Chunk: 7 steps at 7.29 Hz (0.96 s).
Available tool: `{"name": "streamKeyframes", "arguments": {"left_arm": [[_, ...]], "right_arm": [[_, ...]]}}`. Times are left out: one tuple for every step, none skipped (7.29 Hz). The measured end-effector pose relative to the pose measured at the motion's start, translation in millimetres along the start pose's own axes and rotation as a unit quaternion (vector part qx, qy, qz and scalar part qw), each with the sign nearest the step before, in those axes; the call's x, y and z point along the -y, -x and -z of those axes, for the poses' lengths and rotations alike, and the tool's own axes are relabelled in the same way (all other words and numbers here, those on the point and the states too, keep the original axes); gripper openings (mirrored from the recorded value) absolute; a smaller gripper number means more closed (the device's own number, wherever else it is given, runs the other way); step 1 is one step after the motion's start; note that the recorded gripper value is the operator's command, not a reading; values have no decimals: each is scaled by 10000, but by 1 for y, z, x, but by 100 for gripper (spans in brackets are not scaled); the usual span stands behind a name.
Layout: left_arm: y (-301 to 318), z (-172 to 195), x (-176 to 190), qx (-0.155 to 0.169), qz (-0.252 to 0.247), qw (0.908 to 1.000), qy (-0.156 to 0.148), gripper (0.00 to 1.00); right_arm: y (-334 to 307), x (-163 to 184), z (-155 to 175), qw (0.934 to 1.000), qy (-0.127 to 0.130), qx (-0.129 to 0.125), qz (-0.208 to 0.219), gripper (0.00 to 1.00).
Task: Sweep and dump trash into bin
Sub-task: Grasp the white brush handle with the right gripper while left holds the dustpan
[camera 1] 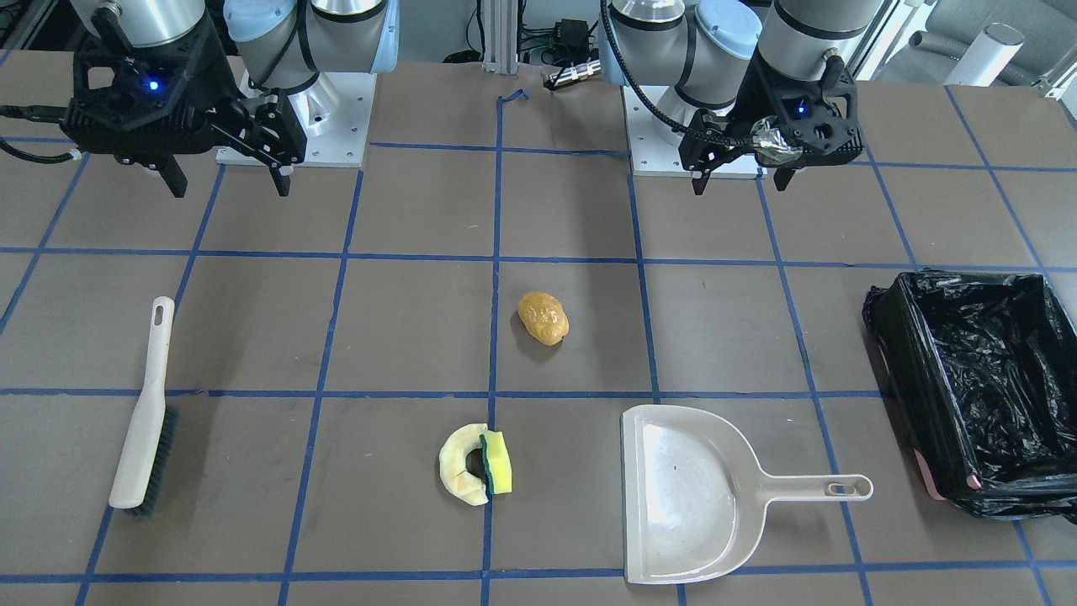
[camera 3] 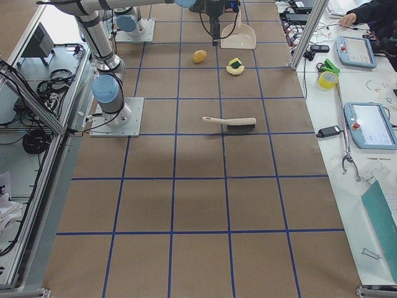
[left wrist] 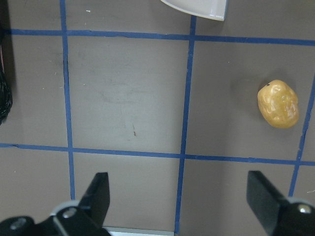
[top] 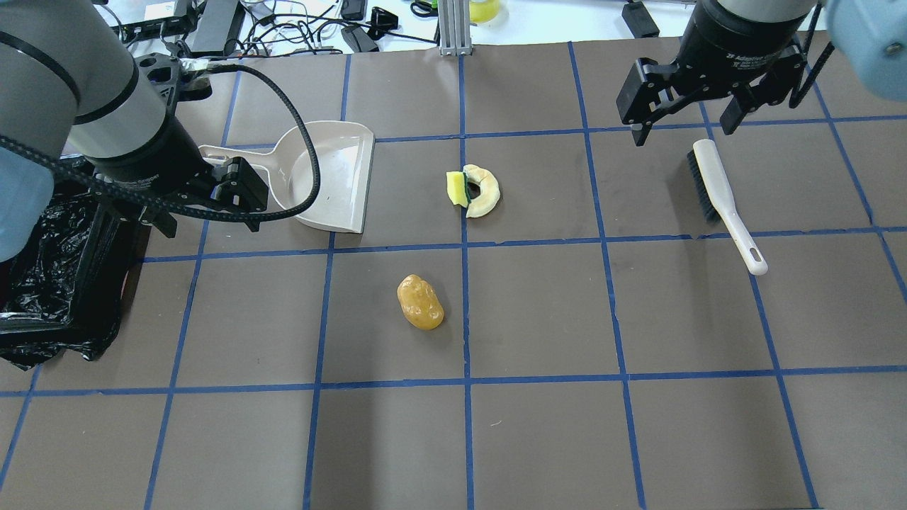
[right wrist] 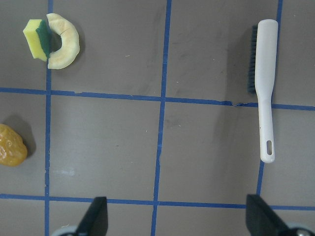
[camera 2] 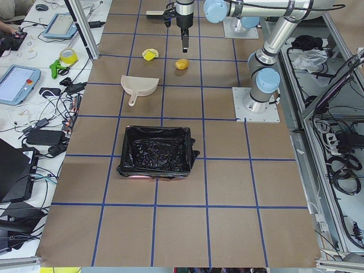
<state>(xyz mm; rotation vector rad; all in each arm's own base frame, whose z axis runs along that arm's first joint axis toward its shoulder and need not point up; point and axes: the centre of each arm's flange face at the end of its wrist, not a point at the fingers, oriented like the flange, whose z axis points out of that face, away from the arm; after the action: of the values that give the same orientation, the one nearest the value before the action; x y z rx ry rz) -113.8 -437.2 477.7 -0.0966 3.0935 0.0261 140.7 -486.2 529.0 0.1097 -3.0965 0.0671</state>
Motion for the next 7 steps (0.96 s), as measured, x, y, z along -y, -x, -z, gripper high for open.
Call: {"name": "streamKeyframes", "arguments": {"left_arm": [[0, 0, 0, 11, -2, 10000, 2, 100], [0, 0, 0, 15, -1, 10000, 3, 100], [0, 0, 1, 2, 1, 10000, -5, 100], [0, 0, 3, -4, 1, 10000, -16, 100], [2, -2, 9, -9, 17, 10000, -24, 100], [4, -4, 16, -17, 46, 10000, -83, 100], [5, -5, 23, -29, 74, 9998, -187, 100]], "right_arm": [[0, 1, -1, 10000, 12, -2, -2, 100], [-2, 3, -4, 10000, 25, -11, 0, 100], [-11, 7, -12, 9999, 98, -39, 74, 100], [-34, 16, -34, 9993, 299, -45, 197, 100], [-74, 24, -68, 9984, 513, 2, 238, 100], [-114, 29, -109, 9975, 659, 42, 269, 100], [-146, 31, -154, 9967, 749, 12, 318, 99]]}}
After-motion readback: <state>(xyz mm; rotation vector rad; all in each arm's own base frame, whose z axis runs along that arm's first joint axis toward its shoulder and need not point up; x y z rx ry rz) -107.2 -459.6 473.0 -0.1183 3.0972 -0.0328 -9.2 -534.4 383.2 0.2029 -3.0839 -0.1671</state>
